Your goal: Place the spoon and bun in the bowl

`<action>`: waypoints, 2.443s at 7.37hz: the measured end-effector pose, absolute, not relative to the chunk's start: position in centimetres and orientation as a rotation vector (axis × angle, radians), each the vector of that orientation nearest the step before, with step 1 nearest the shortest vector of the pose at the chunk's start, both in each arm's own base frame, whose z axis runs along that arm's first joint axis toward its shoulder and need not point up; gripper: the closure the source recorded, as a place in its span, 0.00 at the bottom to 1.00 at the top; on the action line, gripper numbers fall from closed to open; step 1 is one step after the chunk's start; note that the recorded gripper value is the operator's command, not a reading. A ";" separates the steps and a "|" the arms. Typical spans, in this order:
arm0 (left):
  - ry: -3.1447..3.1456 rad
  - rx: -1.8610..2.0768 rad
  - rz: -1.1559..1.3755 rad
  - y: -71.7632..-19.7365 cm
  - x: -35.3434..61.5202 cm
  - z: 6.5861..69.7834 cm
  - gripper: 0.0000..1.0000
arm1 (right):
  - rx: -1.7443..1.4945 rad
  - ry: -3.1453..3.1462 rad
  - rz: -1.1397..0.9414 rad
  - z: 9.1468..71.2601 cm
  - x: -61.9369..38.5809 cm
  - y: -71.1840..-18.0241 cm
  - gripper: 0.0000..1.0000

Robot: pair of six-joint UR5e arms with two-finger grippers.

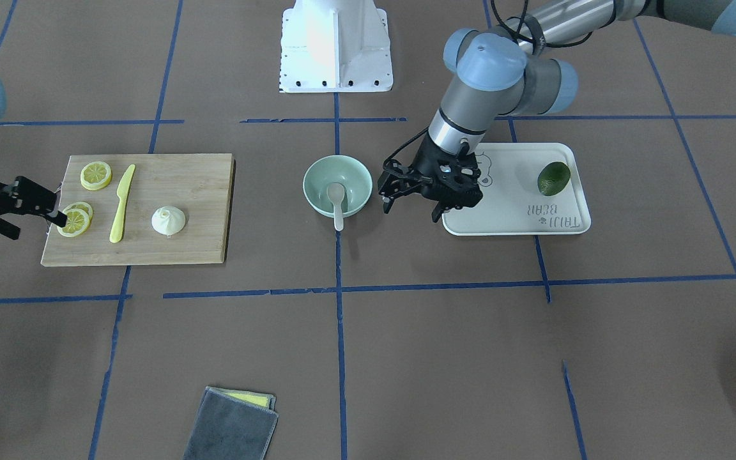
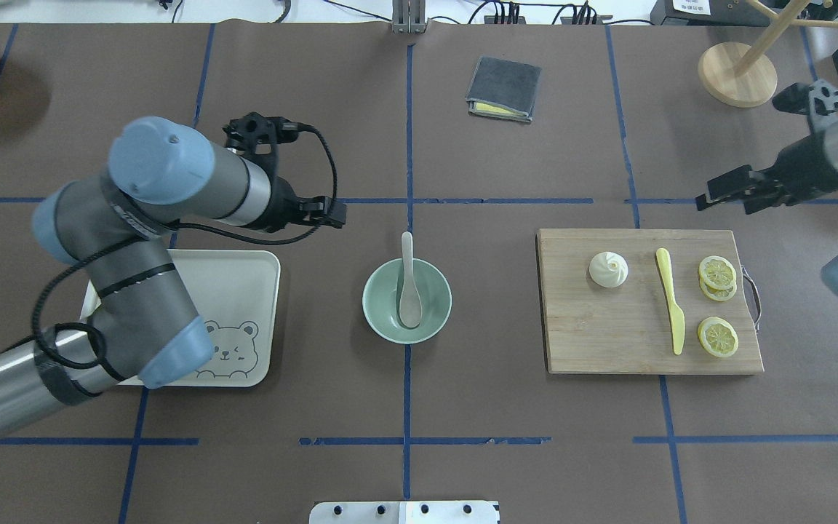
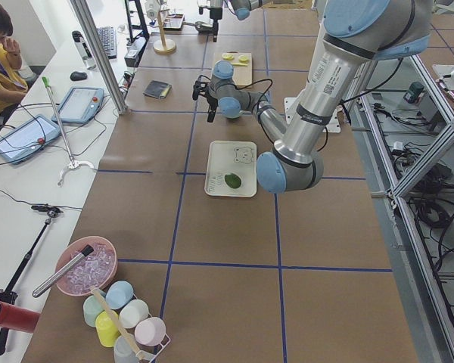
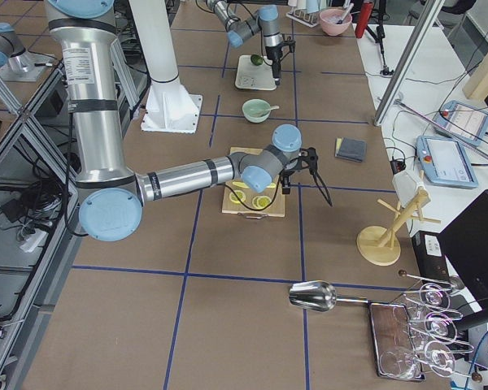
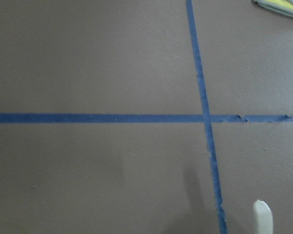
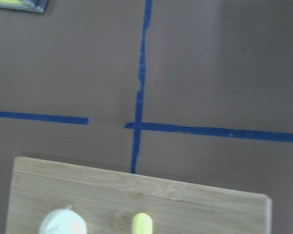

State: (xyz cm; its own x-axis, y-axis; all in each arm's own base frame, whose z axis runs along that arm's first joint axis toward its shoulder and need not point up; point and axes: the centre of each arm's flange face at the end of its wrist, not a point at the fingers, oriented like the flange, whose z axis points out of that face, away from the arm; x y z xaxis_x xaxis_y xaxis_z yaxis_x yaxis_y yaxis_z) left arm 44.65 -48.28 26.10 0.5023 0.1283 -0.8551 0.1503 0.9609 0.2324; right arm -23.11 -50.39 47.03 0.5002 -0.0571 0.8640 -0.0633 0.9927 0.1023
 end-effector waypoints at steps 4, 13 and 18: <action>0.991 0.309 0.034 -48.0 36.5 30.9 0.00 | 0.122 -0.955 -0.001 42.8 -34.7 -45.9 0.08; 0.998 0.280 -0.021 -47.8 36.5 31.1 0.00 | 0.132 -0.819 -0.029 42.4 -40.4 -43.4 0.17; 0.996 0.275 -0.022 -47.7 36.7 31.2 0.00 | 0.172 -0.788 -0.009 42.7 -40.2 -44.0 0.64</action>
State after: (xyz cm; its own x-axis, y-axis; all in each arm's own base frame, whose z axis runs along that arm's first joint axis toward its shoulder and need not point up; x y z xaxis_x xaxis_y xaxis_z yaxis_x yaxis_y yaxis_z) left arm 36.74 -47.72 31.20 0.5466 0.1067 -0.8305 0.1432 0.9653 0.2183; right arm -40.18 -44.02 42.74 0.7062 -0.0727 0.7043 -0.0559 0.9859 0.1578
